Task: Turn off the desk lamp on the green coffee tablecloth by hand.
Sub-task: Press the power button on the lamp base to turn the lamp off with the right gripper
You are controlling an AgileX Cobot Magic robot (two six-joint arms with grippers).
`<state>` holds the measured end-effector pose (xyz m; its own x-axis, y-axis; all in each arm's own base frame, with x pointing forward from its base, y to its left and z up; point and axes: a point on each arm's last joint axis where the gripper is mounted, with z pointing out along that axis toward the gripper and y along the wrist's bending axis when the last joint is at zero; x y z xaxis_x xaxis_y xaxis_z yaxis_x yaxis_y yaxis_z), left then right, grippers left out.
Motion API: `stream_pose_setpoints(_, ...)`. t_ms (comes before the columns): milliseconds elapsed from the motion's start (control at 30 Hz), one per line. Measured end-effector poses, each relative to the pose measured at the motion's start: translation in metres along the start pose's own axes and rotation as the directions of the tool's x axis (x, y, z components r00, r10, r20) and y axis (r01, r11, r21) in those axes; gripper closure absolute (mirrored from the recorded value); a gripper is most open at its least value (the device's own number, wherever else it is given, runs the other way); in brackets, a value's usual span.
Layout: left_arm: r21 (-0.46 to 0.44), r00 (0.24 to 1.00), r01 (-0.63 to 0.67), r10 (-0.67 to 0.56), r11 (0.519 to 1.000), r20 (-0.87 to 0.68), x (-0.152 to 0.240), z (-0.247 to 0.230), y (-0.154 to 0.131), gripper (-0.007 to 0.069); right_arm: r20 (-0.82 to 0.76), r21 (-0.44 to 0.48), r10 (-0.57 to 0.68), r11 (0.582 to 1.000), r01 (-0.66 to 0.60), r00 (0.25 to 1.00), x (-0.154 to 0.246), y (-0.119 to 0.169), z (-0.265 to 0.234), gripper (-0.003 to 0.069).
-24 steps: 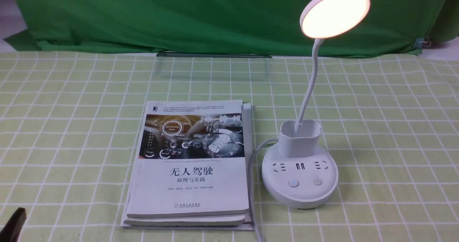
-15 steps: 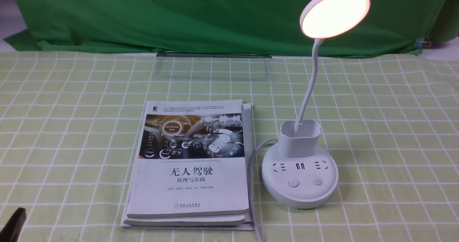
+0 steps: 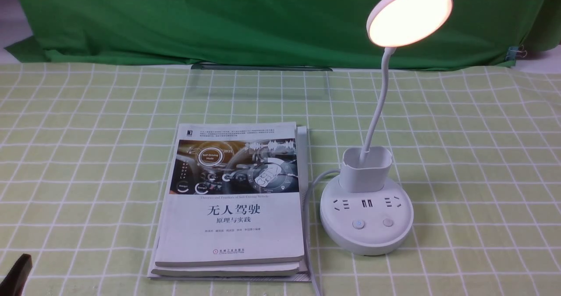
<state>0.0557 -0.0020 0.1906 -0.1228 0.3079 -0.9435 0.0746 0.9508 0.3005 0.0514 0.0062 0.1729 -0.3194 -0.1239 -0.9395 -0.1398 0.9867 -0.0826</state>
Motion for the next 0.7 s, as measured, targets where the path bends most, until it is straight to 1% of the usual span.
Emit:
stream_pose_setpoints(467, 0.000, 1.000, 0.000, 0.000, 1.000, 0.000, 0.000, 0.000, 0.000, 0.0382, 0.000, 0.000, 0.000, 1.000, 0.000, 1.000, 0.000, 0.000, 0.000, 0.0417)
stream_pose_setpoints(567, 0.000, 1.000, 0.000, 0.000, 1.000, 0.000, 0.000, 0.000, 0.000, 0.0382, 0.027, 0.001, 0.014, 1.000, -0.014, 1.000, -0.002, 0.000, 0.000, 0.0417)
stream_pose_setpoints(600, 0.000, 1.000, 0.000, 0.000, 1.000, 0.000, 0.000, 0.000, 0.000, 0.0382, 0.044, -0.002, 0.051, 0.999, -0.051, 0.998, -0.004, 0.000, 0.000, 0.0417)
stream_pose_setpoints(633, 0.000, 1.000, 0.000, 0.000, 1.000, 0.000, 0.000, 0.000, 0.000, 0.0382, 0.074, -0.013, 0.138, 0.990, -0.138, 0.988, -0.007, 0.000, 0.000, 0.0417)
stream_pose_setpoints(667, 0.000, 1.000, 0.000, 0.000, 1.000, 0.000, 0.000, 0.000, 0.000, 0.0382, 0.074, -0.012, 0.142, 0.990, -0.141, 0.987, -0.007, 0.000, 0.000, 0.0417)
stream_pose_setpoints(700, 0.000, 1.000, 0.000, 0.000, 1.000, 0.000, 0.000, 0.000, 0.000, 0.0382, 0.118, -0.037, 0.272, 0.962, -0.269, 0.955, -0.011, 0.000, -0.001, 0.0417)
